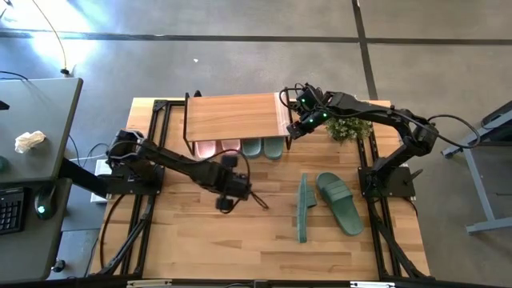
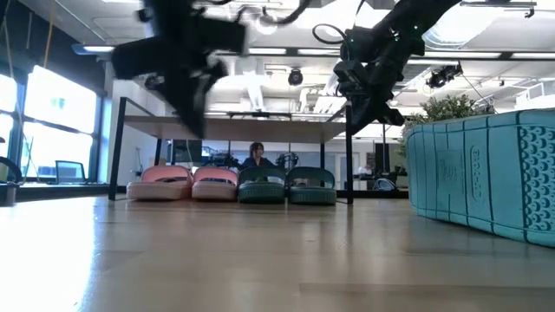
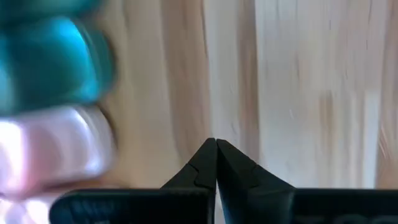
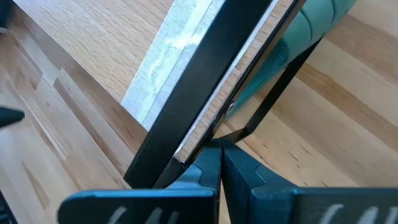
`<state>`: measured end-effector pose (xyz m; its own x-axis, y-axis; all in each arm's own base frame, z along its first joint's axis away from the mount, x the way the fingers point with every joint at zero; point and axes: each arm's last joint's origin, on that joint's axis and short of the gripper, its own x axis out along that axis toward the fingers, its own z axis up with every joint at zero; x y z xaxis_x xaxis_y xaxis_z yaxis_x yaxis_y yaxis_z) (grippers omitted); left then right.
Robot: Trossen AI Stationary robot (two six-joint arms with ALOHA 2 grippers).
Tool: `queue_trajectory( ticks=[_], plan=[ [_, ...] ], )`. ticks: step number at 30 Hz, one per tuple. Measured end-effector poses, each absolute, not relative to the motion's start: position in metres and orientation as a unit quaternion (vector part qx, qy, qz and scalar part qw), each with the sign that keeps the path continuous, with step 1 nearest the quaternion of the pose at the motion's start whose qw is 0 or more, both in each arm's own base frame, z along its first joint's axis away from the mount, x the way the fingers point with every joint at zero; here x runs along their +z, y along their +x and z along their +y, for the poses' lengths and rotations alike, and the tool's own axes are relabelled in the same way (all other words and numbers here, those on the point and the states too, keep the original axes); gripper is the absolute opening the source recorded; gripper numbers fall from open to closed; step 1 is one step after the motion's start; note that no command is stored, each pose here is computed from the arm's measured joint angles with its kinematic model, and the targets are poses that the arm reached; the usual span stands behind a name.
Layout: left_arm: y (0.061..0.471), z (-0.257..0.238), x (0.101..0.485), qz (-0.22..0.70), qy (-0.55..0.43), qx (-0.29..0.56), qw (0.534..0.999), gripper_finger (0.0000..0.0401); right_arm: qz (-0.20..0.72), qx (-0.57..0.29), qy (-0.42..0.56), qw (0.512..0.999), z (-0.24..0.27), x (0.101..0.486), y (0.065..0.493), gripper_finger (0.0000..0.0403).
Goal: Pick and place slides into the shelf
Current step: Adjust the left pink slipper on the bottom shelf
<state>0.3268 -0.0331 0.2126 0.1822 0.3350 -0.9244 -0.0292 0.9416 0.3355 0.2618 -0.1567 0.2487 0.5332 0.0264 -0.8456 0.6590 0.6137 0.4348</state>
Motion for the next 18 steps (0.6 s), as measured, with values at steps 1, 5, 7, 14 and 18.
queue_trajectory(
  ticks=[1, 5, 7, 14, 18],
  plan=[
    [0.321, -0.034, 0.208, 0.633, 0.109, 0.124, 0.756, 0.0, 0.439, -0.202, 0.39, 0.784, -0.157, 0.249, 0.262, 0.0],
    [0.291, -0.031, 0.19, 0.639, 0.052, 0.177, 0.746, 0.0, 0.44, -0.202, 0.391, 0.783, -0.157, 0.249, 0.262, 0.0],
    [0.279, -0.028, 0.179, 0.628, 0.021, 0.211, 0.748, 0.0, 0.44, -0.202, 0.39, 0.783, -0.157, 0.249, 0.262, 0.0],
    [0.246, -0.022, 0.142, 0.61, -0.013, 0.291, 0.737, 0.0, 0.44, -0.203, 0.392, 0.782, -0.157, 0.249, 0.262, 0.0],
    [0.236, -0.019, 0.131, 0.601, -0.016, 0.323, 0.731, 0.0, 0.439, -0.203, 0.393, 0.782, -0.157, 0.249, 0.262, 0.0]
  ],
)
